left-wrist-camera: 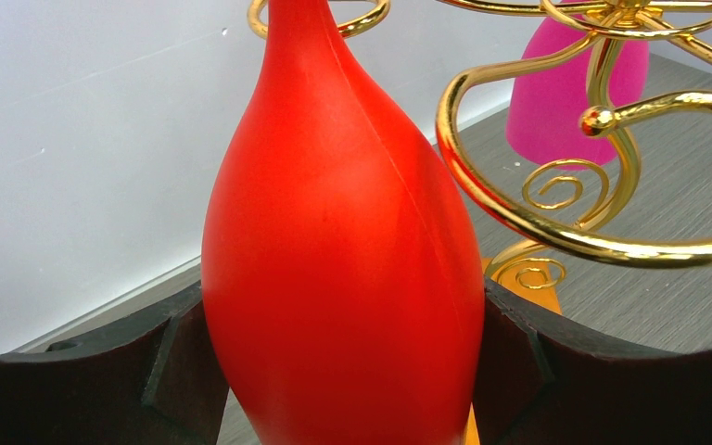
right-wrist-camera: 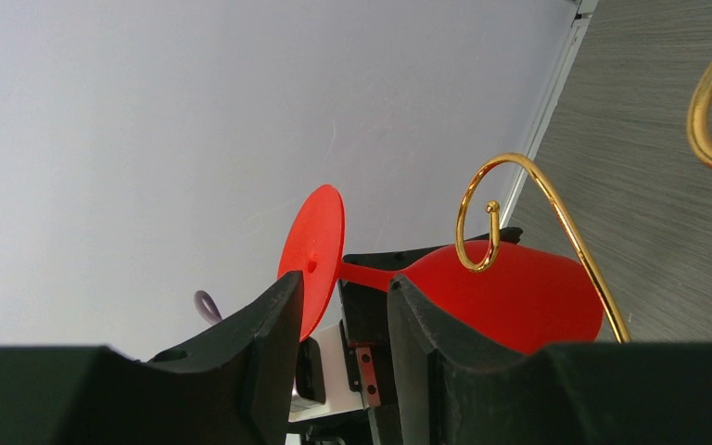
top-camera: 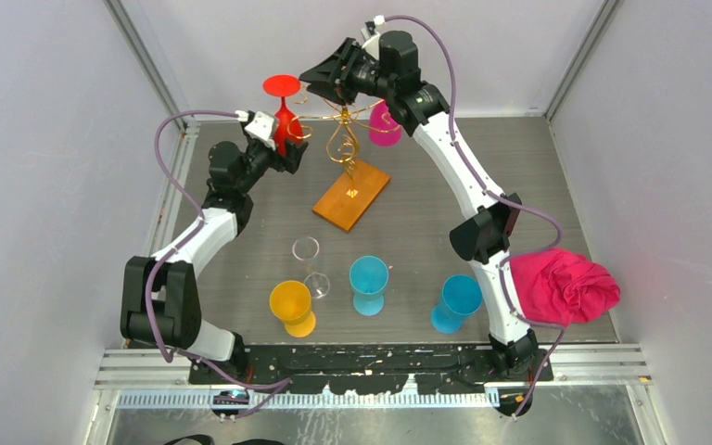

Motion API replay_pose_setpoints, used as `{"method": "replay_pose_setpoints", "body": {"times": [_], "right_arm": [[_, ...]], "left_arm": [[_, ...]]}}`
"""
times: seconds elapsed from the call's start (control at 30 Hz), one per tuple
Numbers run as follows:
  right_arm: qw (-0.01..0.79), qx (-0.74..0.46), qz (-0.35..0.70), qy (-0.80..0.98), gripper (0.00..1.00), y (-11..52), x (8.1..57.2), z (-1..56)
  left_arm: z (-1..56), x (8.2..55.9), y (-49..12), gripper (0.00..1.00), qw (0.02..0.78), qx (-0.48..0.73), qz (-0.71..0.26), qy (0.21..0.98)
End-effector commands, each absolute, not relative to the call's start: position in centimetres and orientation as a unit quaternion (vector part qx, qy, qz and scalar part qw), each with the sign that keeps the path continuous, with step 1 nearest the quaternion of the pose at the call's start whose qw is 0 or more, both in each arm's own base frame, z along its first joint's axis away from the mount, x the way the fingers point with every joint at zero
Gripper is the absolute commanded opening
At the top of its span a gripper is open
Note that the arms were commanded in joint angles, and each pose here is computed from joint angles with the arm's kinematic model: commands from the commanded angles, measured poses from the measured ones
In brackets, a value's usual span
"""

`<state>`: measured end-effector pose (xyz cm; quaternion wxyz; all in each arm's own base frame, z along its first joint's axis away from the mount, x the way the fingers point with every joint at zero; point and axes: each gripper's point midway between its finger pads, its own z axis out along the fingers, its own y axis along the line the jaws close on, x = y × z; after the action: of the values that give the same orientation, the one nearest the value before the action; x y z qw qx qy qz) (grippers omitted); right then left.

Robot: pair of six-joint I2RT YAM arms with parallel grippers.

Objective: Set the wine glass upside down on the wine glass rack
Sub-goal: Turn the wine glass upside down at the wine rack.

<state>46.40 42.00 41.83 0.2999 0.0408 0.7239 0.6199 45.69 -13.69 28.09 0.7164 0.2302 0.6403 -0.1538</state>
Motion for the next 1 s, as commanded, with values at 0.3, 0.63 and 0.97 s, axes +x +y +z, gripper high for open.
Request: {"method": "replay_pose_setpoints", "body": {"times": [0.3,0.63,0.97], "right_arm": [[0.338,-0.001,0.648,0.683,0.43,41.1,42.3,48.8],[0.331,-0.007,0.651,0.683,0.37,42.0,41.8,48.5],[0.325,-0.006,0.652,0.685,0.19,42.3,41.8,48.2]], "left_arm": [[31.3,45.1,-14.1,0.43,0.752,0.244,-0.13,0.599],[31.2,45.1,-14.3,0.43,0.751,0.247,-0.127,0.599],[31.0,45.2,-14.3,0.43,0.751,0.245,-0.122,0.601]]}}
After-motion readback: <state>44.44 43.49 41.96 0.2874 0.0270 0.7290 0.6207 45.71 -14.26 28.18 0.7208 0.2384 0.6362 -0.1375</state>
